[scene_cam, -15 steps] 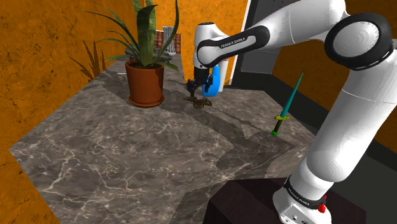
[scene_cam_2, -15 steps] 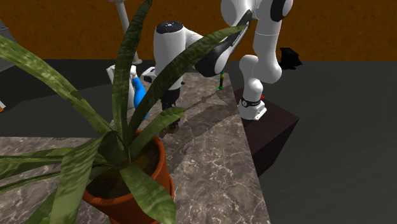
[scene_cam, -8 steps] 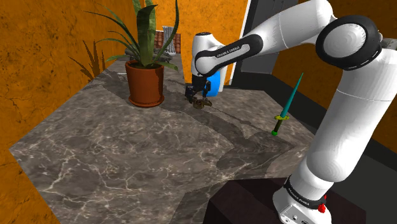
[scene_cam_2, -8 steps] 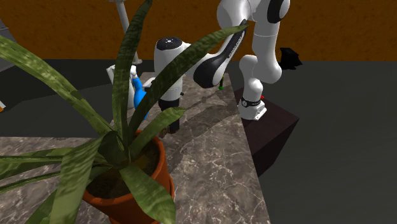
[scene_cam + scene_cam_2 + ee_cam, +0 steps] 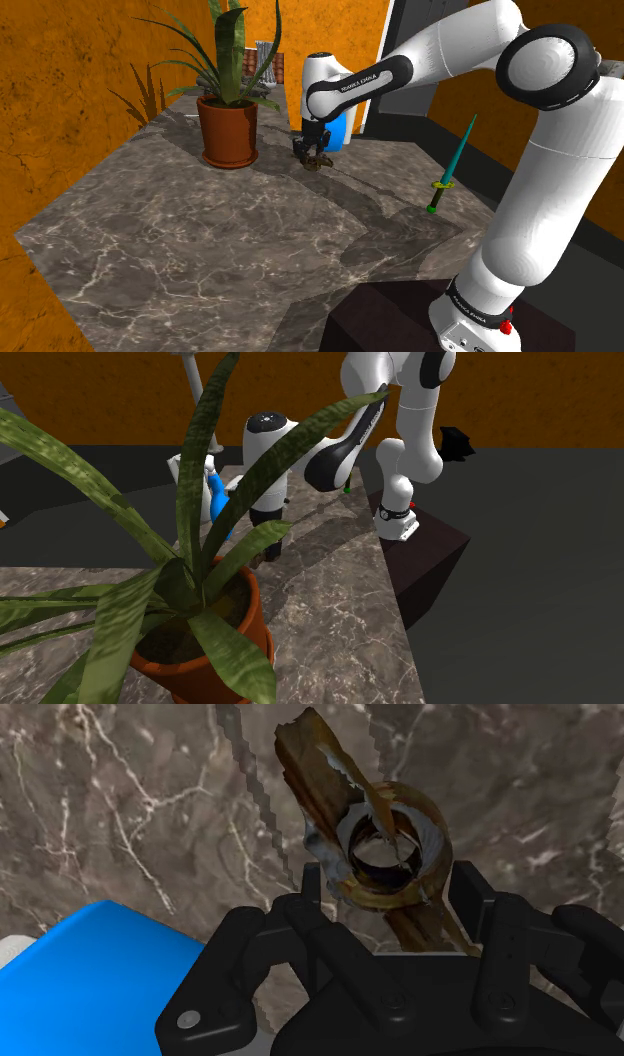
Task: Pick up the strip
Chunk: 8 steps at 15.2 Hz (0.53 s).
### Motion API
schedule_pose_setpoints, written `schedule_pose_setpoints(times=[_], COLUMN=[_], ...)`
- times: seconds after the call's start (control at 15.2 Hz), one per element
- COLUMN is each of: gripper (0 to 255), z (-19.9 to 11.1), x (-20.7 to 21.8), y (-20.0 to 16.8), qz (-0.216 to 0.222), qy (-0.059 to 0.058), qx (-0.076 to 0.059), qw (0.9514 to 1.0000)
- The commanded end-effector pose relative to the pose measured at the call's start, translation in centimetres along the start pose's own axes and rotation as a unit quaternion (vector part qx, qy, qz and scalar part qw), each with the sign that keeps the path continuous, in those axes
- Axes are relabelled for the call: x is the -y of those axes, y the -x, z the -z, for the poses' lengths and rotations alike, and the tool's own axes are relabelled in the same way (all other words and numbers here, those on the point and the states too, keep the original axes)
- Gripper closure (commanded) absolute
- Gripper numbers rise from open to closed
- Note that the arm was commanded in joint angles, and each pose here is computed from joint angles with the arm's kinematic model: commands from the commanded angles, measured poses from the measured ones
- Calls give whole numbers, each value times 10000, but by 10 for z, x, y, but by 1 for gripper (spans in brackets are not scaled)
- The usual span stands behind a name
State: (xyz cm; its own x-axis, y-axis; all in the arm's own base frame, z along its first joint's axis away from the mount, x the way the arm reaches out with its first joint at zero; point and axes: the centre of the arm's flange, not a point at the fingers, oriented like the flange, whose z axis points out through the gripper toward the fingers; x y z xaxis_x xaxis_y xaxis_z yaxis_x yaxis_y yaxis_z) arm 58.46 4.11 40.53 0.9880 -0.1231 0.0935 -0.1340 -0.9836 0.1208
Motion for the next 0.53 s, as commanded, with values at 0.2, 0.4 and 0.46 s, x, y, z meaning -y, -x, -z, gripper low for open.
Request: schedule_pose_setpoints(times=[0.2, 0.4, 0.46], gripper=[255, 255, 255], z=[-1, 15, 20], x=[0, -2, -3], y=[0, -2, -2], qz=[-2, -2, -2], qy=[2, 2, 2], qx=[5, 5, 5], qw=[10000, 10000, 10000])
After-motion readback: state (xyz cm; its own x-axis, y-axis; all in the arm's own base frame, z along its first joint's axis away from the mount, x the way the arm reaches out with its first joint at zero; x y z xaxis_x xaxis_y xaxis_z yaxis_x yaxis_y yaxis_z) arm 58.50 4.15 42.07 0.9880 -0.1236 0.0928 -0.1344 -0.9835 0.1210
